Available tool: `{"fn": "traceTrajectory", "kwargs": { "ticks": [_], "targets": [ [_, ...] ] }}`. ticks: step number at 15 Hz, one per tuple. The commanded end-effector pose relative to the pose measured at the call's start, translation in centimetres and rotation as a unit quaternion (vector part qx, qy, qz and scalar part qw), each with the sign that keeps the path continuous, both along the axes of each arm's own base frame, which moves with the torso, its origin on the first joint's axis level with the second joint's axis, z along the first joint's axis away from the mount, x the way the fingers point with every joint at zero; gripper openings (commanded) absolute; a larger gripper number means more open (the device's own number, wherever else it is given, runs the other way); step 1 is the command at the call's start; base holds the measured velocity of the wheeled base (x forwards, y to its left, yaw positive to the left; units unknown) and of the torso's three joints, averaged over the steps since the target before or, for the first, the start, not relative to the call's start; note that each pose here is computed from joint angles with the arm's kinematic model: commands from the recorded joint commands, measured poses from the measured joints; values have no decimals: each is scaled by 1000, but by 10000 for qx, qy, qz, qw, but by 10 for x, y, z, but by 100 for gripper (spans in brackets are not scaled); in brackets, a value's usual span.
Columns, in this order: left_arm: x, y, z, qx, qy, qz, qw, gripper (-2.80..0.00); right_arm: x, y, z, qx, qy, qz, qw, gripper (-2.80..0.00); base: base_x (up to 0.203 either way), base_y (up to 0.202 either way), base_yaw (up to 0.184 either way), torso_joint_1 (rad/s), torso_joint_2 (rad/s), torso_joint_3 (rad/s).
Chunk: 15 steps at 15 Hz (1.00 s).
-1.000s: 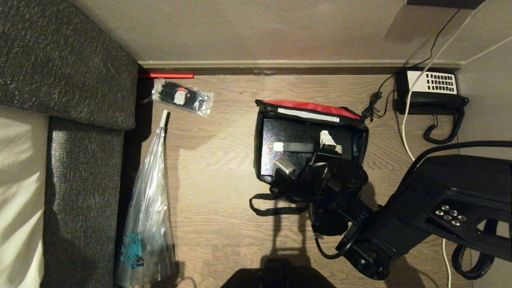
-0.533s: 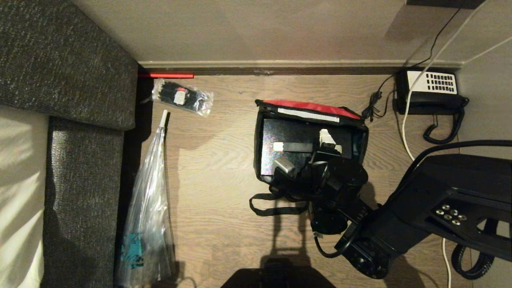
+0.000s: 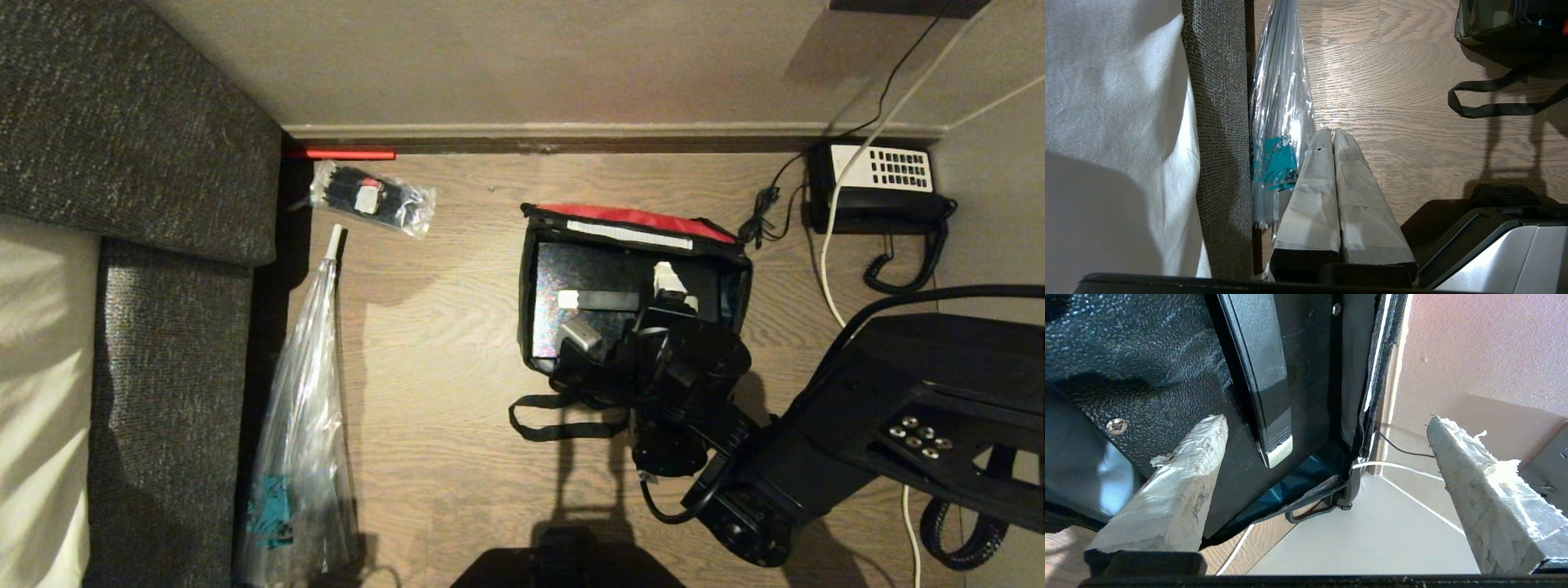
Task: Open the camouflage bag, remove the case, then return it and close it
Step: Grip the handle
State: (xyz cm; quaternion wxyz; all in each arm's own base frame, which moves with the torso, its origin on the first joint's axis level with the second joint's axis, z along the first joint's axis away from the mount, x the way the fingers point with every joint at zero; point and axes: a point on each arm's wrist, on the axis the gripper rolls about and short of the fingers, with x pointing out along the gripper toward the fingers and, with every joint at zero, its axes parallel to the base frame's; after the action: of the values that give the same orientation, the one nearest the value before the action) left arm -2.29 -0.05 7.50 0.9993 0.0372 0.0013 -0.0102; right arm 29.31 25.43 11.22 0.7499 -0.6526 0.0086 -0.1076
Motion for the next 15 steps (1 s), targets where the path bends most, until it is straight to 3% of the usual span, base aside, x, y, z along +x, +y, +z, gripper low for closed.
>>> {"fn": "traceTrajectory", "kwargs": {
  "ticks": [1,5,15],
  "targets": [
    [0,0,0,-9,14,1,10000,-280,1,1,0,-2,-29,-30,10000,0,0,0,0,0,0,0],
    [0,0,0,11,13,-22,10000,-280,2,2,2,22,-61,-31,10000,0,-74,0,-1,2,2,3],
    [0,0,0,-12,14,-6,10000,-280,3,3,-4,-25,-11,-31,10000,0,0,0,0,0,0,0]
  ]
}}
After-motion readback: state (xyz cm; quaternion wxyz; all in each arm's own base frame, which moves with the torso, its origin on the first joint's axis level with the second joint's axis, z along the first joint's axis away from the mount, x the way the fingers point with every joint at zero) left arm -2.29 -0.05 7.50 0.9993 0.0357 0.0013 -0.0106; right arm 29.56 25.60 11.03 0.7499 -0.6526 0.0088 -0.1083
